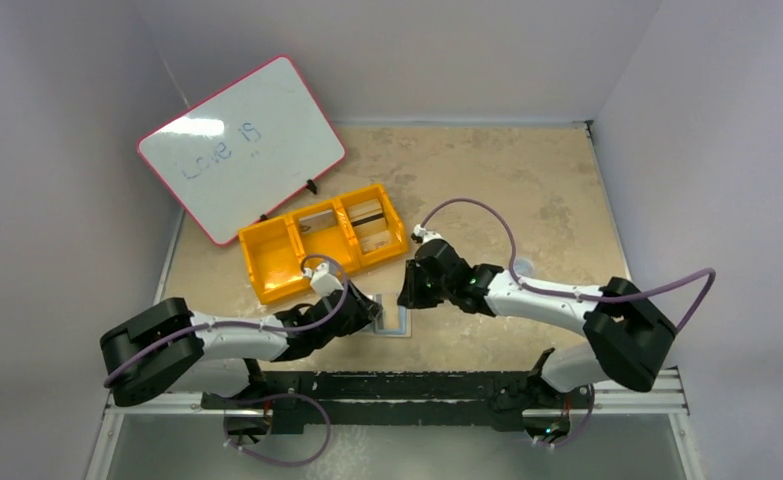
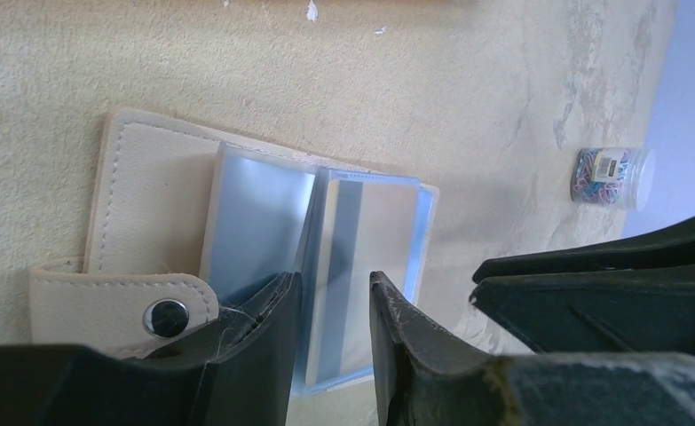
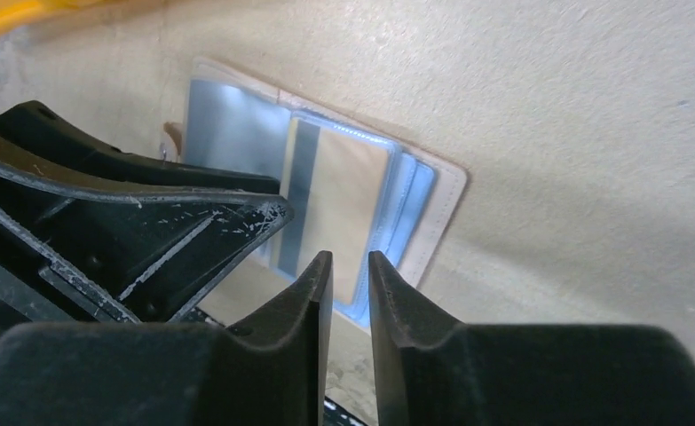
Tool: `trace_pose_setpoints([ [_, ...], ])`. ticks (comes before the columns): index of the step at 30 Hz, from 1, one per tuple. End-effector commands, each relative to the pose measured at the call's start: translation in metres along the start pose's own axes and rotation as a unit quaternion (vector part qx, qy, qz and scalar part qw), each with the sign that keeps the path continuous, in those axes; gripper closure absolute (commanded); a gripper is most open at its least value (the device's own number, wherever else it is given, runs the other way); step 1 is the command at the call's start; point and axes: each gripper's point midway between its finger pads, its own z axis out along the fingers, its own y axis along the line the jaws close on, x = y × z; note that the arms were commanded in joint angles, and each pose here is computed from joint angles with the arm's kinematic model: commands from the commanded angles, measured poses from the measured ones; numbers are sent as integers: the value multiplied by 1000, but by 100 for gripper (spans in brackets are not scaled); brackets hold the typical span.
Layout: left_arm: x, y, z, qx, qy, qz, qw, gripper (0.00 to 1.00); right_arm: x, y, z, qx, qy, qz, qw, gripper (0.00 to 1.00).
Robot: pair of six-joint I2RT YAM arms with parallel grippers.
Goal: Take the credit cards out of the card holder
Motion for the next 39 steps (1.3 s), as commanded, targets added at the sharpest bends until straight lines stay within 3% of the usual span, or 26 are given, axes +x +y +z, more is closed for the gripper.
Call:
trace_pose_setpoints([
  [1,5,34,-4,-48,2,29,998,66,5,25,6,-91,20,36,995,75],
  [8,14,23,-6,-20,5,11,1000,65,11,21,23,-112,38,42,992,76],
  [14,18,24,-2,-36,12,23,999,66,19,-1,34,-64,58,47,995,75],
  [19,16,29,-3,-40,5,16,999,66,21,7,33,-101,63,51,992,74],
  [36,23,26,-1,-33,11,20,999,67,0,43,9,-274,34,113,954,89],
  [39,24,26,-1,-33,13,21,999,68,-4,41,8,-268,21,123,955,86],
])
